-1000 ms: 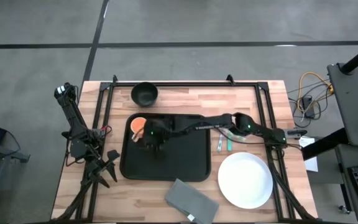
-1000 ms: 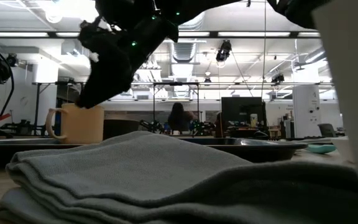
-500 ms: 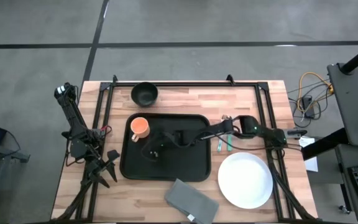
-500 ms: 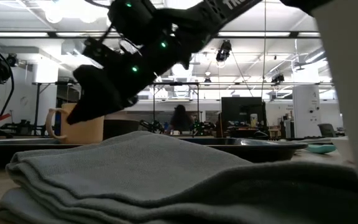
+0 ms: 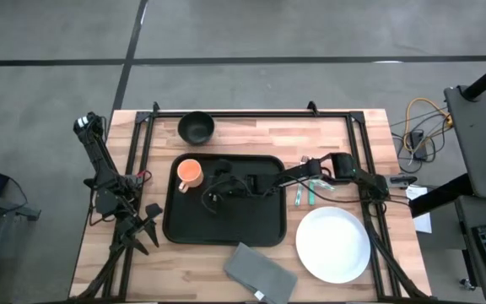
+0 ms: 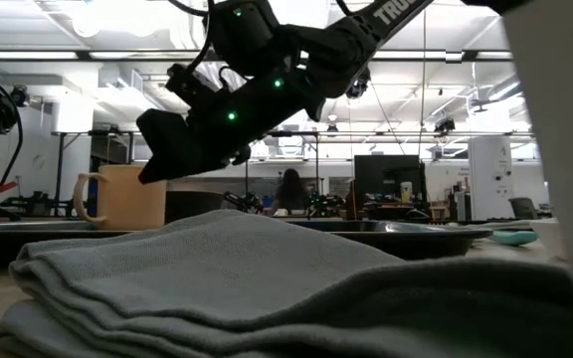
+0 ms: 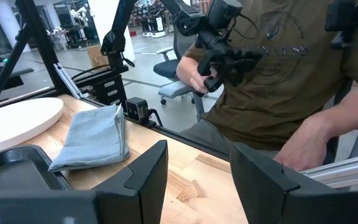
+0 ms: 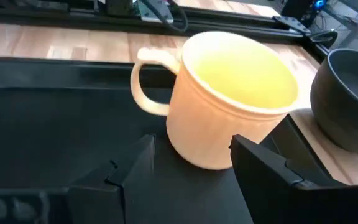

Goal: Set up tray
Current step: Put the orange mug on the top left of the black tray

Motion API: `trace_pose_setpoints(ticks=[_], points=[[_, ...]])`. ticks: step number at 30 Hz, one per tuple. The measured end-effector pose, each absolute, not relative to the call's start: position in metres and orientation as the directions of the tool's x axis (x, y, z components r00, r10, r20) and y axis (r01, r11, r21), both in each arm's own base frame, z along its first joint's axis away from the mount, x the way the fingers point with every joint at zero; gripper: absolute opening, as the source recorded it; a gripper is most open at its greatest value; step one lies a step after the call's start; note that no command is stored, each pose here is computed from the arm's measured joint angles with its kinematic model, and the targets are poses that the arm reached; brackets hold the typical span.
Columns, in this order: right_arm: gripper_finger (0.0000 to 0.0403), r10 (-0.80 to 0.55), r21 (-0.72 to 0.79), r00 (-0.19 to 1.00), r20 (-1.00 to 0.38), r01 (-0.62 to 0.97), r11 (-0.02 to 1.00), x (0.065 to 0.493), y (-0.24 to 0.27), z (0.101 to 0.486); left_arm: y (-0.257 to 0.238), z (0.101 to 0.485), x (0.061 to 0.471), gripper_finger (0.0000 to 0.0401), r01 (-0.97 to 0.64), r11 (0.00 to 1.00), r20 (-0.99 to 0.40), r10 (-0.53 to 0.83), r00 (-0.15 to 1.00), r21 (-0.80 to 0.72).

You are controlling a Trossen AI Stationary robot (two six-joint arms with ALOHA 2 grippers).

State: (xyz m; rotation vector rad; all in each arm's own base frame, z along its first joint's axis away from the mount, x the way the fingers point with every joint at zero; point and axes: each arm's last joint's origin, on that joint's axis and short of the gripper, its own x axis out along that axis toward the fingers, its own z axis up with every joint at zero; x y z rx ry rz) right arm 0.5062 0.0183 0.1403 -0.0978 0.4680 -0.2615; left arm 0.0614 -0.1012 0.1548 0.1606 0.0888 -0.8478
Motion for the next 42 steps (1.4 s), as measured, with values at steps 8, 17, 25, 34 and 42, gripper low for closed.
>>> trace_pose_setpoints(ticks=[8, 17, 25, 34, 42], points=[[0.0201, -0.304, -0.113, 0.859, -0.412, 0.283, 0.952, 0.508, -0.002, 0.142, -0.101, 0.155, 0.061, 0.0155, 0.752, 0.65, -0.142, -0.739, 0.659, 0.106], [0.0201, -0.329, -0.079, 0.849, -0.414, 0.327, 0.942, 0.507, -0.021, 0.141, -0.101, 0.155, 0.061, 0.0155, 0.752, 0.651, -0.143, -0.739, 0.659, 0.106], [0.0201, -0.325, -0.08, 0.862, -0.389, 0.32, 0.944, 0.509, -0.024, 0.144, -0.101, 0.155, 0.061, 0.0155, 0.752, 0.65, -0.142, -0.739, 0.659, 0.106], [0.0201, -0.322, -0.062, 0.863, -0.39, 0.324, 0.944, 0.509, -0.032, 0.144, -0.101, 0.155, 0.061, 0.0155, 0.752, 0.651, -0.142, -0.739, 0.659, 0.106], [0.0201, -0.263, -0.027, 0.868, -0.422, 0.278, 0.96, 0.508, -0.027, 0.141, -0.101, 0.155, 0.061, 0.0155, 0.752, 0.651, -0.143, -0.739, 0.659, 0.106]])
